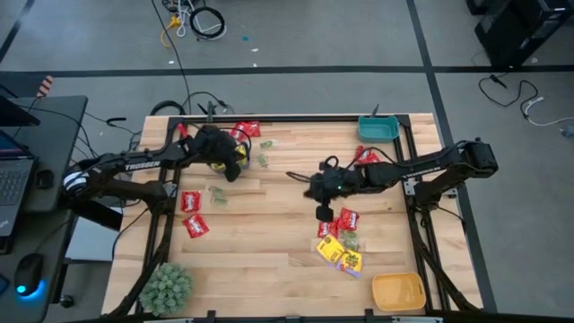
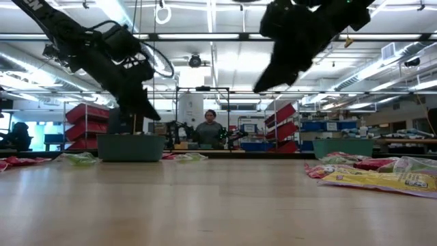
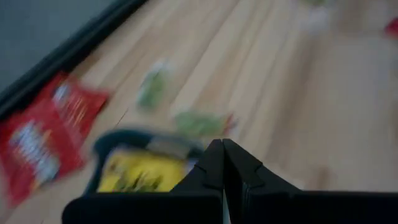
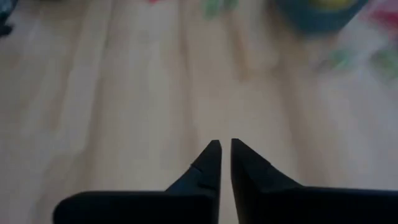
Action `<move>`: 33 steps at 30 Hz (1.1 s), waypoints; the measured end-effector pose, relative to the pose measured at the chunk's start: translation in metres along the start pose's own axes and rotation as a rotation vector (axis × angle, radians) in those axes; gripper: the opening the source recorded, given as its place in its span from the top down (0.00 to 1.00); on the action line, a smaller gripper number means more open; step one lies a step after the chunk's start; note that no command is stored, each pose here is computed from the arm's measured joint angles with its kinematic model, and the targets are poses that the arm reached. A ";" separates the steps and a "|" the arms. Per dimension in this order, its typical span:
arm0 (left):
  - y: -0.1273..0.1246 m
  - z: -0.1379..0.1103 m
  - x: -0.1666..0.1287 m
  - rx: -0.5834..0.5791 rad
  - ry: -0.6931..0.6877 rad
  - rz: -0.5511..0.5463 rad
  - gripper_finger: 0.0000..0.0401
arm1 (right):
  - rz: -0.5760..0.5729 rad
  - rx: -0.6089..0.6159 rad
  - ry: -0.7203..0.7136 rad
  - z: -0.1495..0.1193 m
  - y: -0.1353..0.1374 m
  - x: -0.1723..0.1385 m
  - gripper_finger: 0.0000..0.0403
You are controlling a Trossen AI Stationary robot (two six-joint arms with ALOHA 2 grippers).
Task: Sort candy
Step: Put the yellow candy into the dark blue bin
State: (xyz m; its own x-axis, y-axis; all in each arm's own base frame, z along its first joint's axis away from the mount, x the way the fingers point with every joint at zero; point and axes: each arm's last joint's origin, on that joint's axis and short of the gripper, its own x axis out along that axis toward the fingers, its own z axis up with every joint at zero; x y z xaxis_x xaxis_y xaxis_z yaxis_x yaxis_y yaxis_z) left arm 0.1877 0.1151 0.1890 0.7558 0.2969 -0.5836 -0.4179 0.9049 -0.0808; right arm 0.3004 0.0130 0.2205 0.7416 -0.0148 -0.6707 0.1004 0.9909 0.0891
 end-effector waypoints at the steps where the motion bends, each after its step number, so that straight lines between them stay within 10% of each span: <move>1: -0.003 0.001 0.000 0.002 -0.028 -0.028 1.00 | 0.023 0.021 0.037 -0.004 0.003 0.000 0.92; 16: -0.041 0.008 -0.003 0.121 -0.169 -0.183 1.00 | 0.158 0.349 0.519 -0.058 0.064 0.002 0.58; 33: -0.043 0.007 -0.002 0.130 -0.163 -0.186 1.00 | 0.007 0.388 0.642 -0.087 0.071 0.039 0.59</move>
State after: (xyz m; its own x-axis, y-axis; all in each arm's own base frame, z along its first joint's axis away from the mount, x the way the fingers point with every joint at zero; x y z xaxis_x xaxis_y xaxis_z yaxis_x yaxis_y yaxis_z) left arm 0.2072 0.0779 0.1993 0.8890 0.1577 -0.4300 -0.2041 0.9769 -0.0636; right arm 0.2789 0.0946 0.1363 0.2219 0.1899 -0.9564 0.4120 0.8707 0.2685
